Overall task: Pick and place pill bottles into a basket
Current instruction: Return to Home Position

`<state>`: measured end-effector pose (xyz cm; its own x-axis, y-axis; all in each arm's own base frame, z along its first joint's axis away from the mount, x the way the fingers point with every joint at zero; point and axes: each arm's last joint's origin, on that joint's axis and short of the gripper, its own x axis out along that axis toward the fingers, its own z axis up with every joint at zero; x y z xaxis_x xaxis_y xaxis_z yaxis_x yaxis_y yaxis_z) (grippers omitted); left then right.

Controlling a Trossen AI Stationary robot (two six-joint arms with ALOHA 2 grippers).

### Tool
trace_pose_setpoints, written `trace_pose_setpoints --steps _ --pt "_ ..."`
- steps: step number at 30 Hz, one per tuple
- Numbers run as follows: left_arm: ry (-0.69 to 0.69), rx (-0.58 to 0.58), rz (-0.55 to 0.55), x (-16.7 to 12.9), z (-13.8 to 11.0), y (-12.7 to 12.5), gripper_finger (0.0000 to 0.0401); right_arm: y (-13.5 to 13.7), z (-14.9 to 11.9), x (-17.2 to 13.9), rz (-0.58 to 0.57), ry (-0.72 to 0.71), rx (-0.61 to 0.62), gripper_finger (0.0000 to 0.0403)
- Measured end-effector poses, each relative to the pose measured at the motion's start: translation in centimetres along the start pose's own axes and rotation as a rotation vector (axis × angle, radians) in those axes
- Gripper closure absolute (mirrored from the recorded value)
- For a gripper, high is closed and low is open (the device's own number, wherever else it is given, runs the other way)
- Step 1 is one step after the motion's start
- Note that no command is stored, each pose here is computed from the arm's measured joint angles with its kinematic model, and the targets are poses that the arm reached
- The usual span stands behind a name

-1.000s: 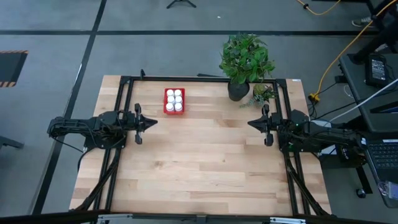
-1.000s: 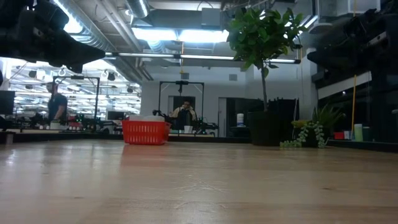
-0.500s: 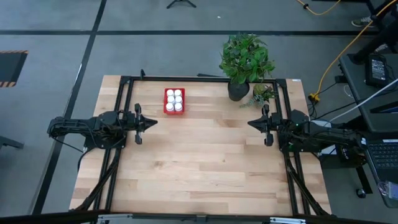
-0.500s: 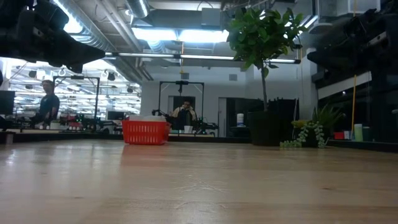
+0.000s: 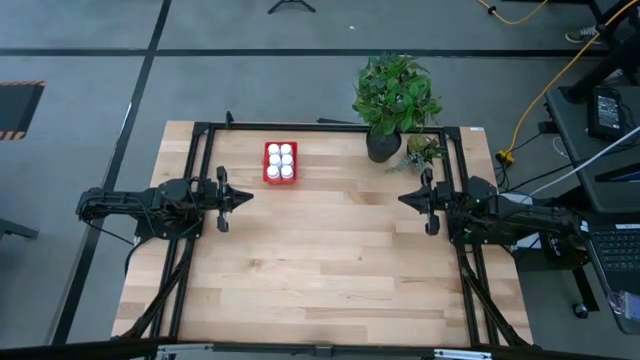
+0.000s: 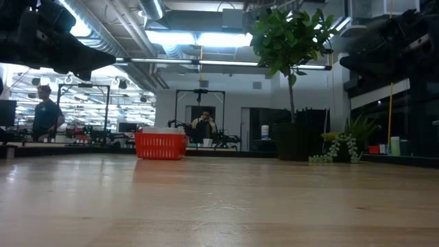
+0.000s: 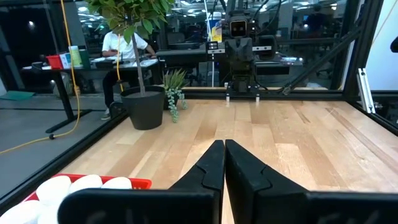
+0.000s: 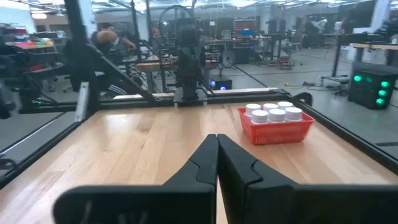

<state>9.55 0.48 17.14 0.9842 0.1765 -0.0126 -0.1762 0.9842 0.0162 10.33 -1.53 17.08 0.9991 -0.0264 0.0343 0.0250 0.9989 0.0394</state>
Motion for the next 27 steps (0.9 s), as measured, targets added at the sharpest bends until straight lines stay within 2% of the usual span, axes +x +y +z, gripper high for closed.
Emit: trace_pose_setpoints --steps 12,15,18,27 --pt "0.0 0.0 0.0 0.0 0.0 0.0 0.0393 1.6 0.8 -0.8 0.156 -0.104 -0.054 0.0393" --pt "0.0 0.0 0.0 0.0 0.0 0.0 0.0395 2.0 0.7 -0.8 0.19 -0.093 -0.052 0.0393" --pt "0.0 0.0 0.0 0.0 0.0 0.0 0.0395 2.2 0.0 -0.7 0.213 -0.018 -0.042 0.0393" --pt "0.0 0.0 0.0 0.0 0.0 0.0 0.0389 2.3 0.0 -0.7 0.231 -0.016 -0.043 0.0393"
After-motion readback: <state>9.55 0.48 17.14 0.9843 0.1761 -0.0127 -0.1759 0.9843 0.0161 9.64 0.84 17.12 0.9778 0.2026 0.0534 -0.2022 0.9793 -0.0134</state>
